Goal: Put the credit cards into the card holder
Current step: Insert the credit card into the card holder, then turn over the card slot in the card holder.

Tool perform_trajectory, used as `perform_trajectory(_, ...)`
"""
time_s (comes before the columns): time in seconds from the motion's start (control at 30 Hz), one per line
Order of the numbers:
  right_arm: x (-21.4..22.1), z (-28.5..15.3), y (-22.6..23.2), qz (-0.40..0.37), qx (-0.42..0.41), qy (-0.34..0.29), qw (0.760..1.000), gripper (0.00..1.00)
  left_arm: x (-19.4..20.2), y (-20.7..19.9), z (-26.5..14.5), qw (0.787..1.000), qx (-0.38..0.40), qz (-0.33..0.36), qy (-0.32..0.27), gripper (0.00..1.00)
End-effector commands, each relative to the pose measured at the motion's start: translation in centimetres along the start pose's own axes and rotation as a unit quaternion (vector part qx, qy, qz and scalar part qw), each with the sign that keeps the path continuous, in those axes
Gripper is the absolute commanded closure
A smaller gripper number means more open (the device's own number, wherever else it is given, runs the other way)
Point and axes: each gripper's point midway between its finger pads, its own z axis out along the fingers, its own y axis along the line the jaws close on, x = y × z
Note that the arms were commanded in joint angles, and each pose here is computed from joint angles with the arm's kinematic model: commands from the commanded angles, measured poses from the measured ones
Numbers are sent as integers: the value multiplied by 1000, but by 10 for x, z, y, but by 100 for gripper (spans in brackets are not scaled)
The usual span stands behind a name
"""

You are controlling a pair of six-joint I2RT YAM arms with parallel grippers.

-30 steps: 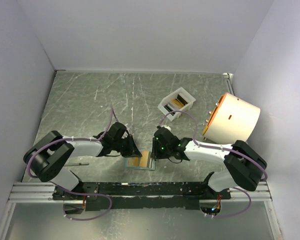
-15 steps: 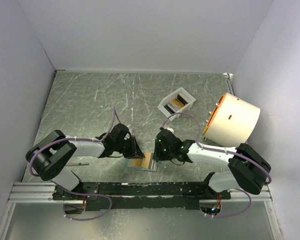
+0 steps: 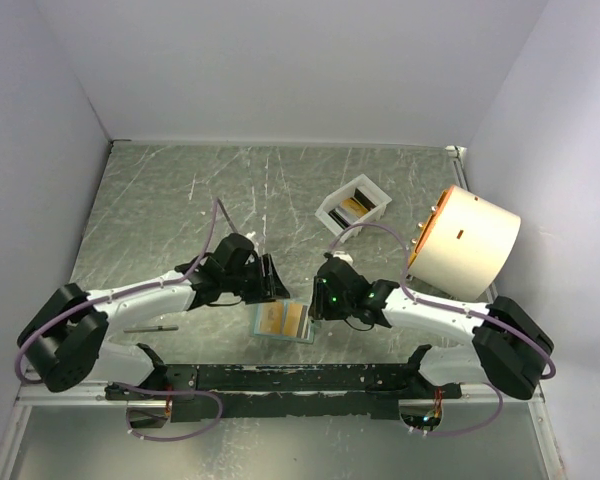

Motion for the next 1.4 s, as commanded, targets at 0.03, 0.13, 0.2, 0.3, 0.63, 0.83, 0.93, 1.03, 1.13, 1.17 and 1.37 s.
perform_trajectory(0.03, -13, -10, 5, -2, -1, -21, 1000, 62, -10, 23, -23, 996, -81, 35, -29, 38)
perform_trajectory(0.13, -17, -14, 11, 3, -11, -28, 1000, 61, -13, 36, -31, 995, -96, 30, -29, 37)
perform_trajectory(0.2, -20, -17, 16, 8, -20, -31, 999, 61, -14, 46, -35, 994, -106, 25, -30, 37)
perform_trajectory(0.3, -21, -20, 26, 14, -44, -33, 998, 61, -12, 62, -40, 993, -113, 17, -27, 35)
perform_trajectory(0.63, -22, -13, 55, 9, -77, -23, 997, 61, -11, 72, -45, 998, -63, -16, -14, 34)
perform_trajectory(0.83, -18, -1, 85, 15, -119, -7, 993, 61, -7, 71, -40, 999, -30, -45, -5, 40)
perform_trajectory(0.93, -14, 7, 97, 22, -131, -1, 991, 61, -2, 76, -37, 998, -35, -56, 4, 42)
perform_trajectory(1.03, -7, 17, 108, 35, -135, 14, 990, 60, 1, 79, -36, 997, -35, -65, 4, 45)
perform_trajectory(1.13, 0, 24, 115, 45, -133, 30, 990, 59, 4, 81, -35, 997, -34, -73, 6, 47)
perform_trajectory(1.17, 4, 28, 113, 47, -124, 36, 991, 59, 4, 81, -35, 997, -33, -73, 5, 49)
perform_trajectory(1.37, 16, 39, 94, 56, -71, 51, 995, 59, 5, 87, -36, 996, -46, -74, 0, 53)
